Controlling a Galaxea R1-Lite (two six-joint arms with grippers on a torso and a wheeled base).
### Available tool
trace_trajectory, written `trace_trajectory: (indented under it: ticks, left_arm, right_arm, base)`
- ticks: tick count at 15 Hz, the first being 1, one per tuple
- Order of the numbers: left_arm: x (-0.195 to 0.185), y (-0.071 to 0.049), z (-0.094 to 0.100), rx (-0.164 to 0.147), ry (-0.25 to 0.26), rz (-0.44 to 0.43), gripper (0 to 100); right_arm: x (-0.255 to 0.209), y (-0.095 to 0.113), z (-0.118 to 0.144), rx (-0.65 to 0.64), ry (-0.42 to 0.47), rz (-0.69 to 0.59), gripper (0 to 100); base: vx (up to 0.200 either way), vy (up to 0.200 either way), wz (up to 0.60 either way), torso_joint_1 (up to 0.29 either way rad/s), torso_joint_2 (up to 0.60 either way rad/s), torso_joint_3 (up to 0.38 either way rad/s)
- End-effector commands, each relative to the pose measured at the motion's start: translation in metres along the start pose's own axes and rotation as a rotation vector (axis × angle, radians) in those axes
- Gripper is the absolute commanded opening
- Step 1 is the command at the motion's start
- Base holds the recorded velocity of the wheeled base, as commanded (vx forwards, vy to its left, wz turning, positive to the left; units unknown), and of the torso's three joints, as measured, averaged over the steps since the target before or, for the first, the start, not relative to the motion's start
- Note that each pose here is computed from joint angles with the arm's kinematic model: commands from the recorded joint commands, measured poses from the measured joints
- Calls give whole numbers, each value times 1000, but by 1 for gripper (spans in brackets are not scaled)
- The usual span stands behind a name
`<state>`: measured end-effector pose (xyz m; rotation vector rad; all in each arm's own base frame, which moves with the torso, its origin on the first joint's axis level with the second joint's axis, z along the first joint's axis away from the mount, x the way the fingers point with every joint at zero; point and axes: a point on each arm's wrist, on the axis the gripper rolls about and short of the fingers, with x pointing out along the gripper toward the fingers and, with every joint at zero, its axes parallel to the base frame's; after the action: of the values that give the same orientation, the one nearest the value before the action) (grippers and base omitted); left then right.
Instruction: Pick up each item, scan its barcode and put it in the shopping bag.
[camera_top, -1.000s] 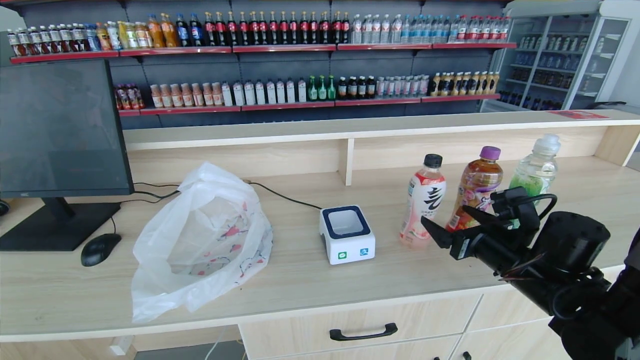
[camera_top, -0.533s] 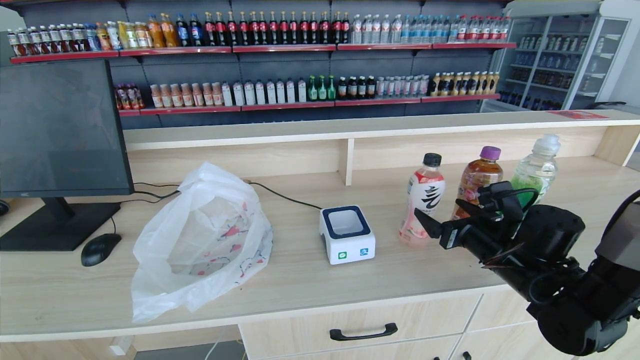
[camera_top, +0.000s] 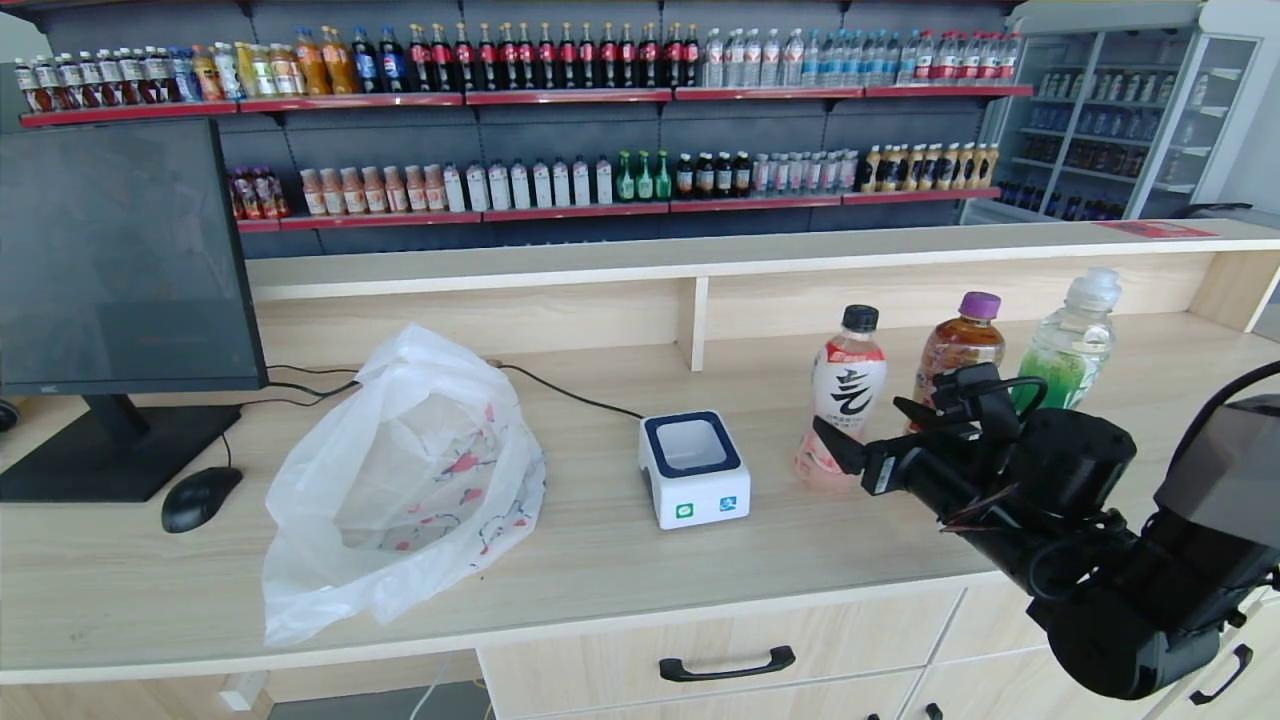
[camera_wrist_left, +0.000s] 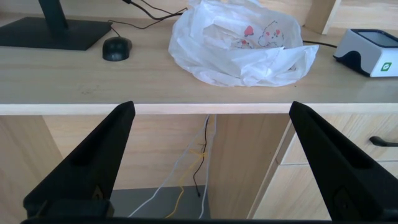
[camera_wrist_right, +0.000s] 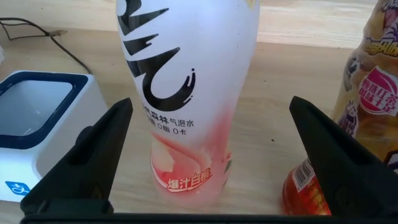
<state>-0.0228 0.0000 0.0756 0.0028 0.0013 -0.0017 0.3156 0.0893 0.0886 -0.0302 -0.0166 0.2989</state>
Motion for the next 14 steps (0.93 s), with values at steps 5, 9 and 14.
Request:
trace_trajectory:
  ticks: [5,9,14]
  left_arm:
    - [0,0,0,0,0,0,100]
    - [0,0,0,0,0,0,100]
    - [0,0,0,-1,0,0,100]
  right_arm:
    - [18,3,-4,1,-24,8,100]
    - [29,2,-6,4,-45,-12,100]
    - [46,1,-13,5,-60,-62,100]
  base:
    - [0,0,0,0,0,0]
    - [0,0,0,0,0,0]
    - [0,0,0,0,0,0]
